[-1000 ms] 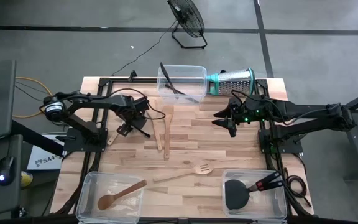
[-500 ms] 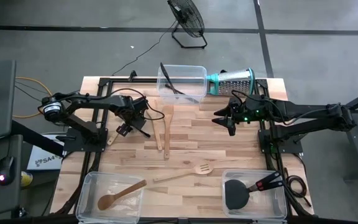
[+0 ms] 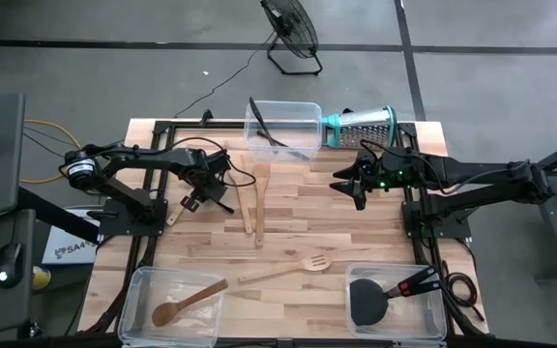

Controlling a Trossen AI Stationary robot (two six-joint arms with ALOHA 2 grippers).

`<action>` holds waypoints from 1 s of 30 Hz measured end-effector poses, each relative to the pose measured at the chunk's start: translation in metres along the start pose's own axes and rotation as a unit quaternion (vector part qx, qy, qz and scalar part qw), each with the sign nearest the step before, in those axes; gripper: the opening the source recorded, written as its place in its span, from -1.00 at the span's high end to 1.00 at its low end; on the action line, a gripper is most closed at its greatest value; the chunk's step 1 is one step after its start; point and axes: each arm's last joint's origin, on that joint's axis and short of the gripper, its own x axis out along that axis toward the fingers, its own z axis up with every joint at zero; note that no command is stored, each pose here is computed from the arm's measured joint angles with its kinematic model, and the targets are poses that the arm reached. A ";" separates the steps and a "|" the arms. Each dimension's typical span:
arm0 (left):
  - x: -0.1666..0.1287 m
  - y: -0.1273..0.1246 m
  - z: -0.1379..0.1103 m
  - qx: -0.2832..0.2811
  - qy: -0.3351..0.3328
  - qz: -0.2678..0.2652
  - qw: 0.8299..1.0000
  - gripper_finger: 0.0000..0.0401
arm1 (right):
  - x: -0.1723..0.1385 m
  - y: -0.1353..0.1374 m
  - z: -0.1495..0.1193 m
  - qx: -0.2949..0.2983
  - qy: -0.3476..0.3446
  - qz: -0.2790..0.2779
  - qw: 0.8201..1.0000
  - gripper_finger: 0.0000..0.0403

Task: Pick & Place Kitchen Items
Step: Put the black table knife into the top transparent bin

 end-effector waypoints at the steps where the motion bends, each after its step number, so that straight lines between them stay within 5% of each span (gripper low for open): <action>1: 0.000 0.000 0.000 0.000 0.000 0.000 1.000 0.47 | 0.000 0.000 0.000 0.000 0.000 0.000 1.000 0.07; 9: 0.000 0.000 0.001 0.000 -0.007 -0.001 1.000 0.86 | 0.000 0.000 0.000 0.016 -0.001 0.001 1.000 0.07; 18: 0.000 0.001 0.001 0.000 -0.010 0.000 1.000 0.86 | 0.004 0.001 0.002 -0.032 -0.078 0.040 0.996 0.07; 30: 0.000 0.001 0.001 -0.001 -0.013 0.002 1.000 0.86 | 0.011 -0.034 -0.042 0.015 -0.190 0.084 0.978 0.07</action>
